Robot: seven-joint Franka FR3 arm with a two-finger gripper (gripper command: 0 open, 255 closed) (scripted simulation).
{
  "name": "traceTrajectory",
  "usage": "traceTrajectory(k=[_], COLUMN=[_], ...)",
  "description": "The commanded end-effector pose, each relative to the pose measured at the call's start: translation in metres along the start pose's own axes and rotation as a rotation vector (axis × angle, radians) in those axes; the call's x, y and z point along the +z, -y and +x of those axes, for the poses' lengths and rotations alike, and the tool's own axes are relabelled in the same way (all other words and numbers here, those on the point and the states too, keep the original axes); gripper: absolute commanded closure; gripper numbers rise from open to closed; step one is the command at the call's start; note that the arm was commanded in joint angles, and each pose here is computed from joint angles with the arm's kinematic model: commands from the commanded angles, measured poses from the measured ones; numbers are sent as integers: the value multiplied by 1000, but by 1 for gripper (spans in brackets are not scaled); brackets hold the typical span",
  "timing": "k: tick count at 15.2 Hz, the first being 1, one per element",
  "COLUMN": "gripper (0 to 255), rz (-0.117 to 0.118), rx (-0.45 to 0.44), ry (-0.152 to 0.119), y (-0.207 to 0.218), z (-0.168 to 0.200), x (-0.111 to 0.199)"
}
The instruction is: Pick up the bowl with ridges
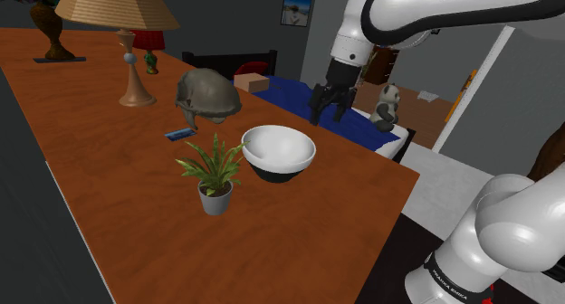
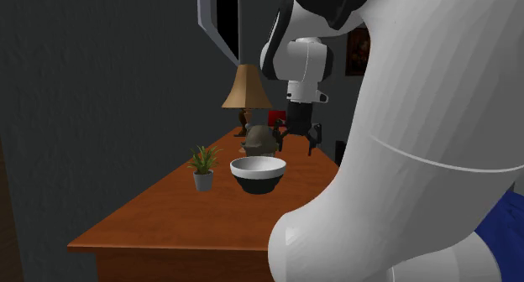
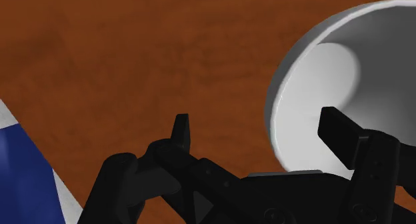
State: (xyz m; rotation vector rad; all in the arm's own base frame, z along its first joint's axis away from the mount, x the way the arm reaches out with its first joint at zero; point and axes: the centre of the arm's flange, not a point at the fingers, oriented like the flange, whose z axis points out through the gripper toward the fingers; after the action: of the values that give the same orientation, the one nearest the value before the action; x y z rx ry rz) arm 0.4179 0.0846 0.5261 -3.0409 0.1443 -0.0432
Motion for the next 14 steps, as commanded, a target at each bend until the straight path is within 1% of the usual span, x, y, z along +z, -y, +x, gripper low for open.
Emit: traceTrajectory(k=[1,3,10,12,13,14], gripper=[0,0,0,0,255,255], rz=[5,8,8,8,8,8], rx=[1,1,1,1,1,1], ry=[-4,-6,-6,-6,-6,-6], y=[19,33,30,29,29,29], z=[17,30,29,29,29,29], x=[10,16,53,56,56,56])
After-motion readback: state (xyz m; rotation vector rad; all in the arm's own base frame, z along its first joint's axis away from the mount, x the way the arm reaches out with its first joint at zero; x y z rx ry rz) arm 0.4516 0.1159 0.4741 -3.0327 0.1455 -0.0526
